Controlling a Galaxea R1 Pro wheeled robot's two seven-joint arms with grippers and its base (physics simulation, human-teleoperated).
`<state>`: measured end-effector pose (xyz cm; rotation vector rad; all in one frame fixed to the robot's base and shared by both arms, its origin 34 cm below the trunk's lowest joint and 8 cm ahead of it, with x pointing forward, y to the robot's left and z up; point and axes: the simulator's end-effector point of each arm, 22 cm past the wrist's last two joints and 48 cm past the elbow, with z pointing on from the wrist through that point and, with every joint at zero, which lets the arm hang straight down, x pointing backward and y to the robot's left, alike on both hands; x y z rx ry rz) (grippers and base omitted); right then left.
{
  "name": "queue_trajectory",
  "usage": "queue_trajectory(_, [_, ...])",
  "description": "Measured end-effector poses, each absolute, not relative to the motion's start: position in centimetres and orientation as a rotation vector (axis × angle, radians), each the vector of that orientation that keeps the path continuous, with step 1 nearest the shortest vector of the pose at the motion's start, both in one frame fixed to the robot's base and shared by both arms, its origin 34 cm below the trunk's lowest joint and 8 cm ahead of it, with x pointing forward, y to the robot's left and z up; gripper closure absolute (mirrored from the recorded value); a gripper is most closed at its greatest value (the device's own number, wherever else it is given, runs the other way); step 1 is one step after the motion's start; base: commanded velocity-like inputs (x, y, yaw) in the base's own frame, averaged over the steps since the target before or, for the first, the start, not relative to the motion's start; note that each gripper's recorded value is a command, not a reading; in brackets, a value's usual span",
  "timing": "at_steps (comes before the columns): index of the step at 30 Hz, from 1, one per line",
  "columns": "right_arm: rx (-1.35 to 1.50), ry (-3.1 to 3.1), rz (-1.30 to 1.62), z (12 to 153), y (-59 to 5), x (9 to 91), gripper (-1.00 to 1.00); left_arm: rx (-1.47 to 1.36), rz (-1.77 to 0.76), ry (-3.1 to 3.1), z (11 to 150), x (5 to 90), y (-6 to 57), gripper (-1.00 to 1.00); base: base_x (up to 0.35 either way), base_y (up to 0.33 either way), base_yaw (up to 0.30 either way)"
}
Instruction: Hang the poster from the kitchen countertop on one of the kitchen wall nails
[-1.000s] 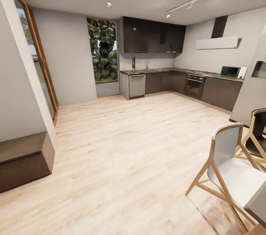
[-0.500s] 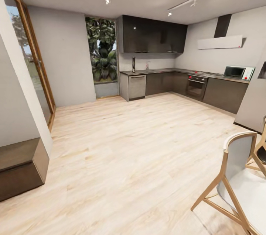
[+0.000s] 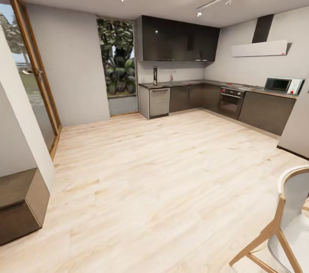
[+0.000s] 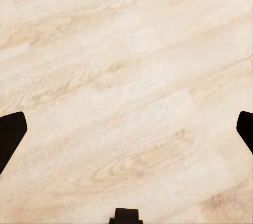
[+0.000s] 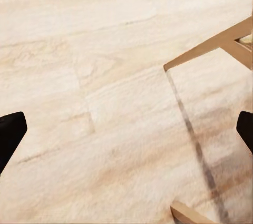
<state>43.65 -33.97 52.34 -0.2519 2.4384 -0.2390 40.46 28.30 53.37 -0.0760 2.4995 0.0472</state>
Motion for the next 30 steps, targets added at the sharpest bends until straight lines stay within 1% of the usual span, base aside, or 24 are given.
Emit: queue_trajectory(30, [-0.253, 2.439, -0.239, 52.32, -33.97, 43.63, -1.0, -0.077, 0.048, 2.499, 53.38, 40.46, 28.36, -1.0, 0.339, 0.0, 0.0])
